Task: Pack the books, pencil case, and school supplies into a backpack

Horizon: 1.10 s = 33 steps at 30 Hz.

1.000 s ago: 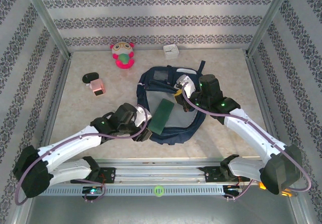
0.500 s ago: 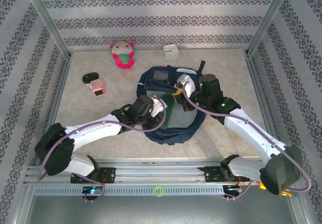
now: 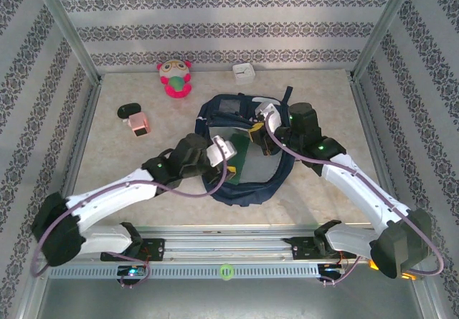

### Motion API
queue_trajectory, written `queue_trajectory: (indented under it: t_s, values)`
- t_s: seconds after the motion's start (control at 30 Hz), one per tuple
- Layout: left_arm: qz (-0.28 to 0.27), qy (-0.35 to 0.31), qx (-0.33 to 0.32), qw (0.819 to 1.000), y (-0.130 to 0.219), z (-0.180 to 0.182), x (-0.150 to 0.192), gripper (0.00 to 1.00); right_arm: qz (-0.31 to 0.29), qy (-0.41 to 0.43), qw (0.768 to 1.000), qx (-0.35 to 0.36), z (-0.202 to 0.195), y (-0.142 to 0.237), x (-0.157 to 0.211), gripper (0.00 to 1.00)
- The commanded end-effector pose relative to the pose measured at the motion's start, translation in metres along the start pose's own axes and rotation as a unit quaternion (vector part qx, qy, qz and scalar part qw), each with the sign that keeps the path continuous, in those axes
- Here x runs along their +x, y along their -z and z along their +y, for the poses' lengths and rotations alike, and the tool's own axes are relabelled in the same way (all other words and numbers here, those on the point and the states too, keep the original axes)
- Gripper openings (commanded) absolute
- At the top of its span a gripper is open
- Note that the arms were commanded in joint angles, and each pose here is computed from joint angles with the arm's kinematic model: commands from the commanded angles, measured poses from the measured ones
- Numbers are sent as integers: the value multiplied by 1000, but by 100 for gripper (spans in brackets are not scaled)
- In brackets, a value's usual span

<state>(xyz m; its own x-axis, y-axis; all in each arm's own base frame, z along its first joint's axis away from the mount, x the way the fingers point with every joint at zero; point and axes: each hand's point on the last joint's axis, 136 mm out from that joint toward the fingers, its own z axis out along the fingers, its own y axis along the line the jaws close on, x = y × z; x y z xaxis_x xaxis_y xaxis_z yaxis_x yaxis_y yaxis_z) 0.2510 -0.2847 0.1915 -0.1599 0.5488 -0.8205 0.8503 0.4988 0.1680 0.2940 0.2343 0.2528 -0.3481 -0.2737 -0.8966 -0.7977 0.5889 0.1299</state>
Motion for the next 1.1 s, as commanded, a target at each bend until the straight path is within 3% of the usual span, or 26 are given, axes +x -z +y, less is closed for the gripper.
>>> queue_trajectory:
  t_s: [0.0,0.1,0.27,0.57,0.7,1.07]
  values:
    - [63,-134,53,988,10,-24,43,74,-86,46,994,-40,22,23,-57,0]
    - [90,-193,68,975,9,-27,58,76,-85,45,994,-47,23,22,-56,0]
    - [98,-216,74,969,-11,-24,58,78,-84,41,994,-51,25,21,-54,0]
    - [96,-190,24,977,-56,-3,48,76,-91,43,993,-69,33,25,-60,0]
    - [71,-163,-13,984,-71,11,32,73,-101,48,991,-79,38,30,-69,0]
    - [72,-92,-89,989,-125,43,18,68,-122,65,985,-102,54,37,-89,0]
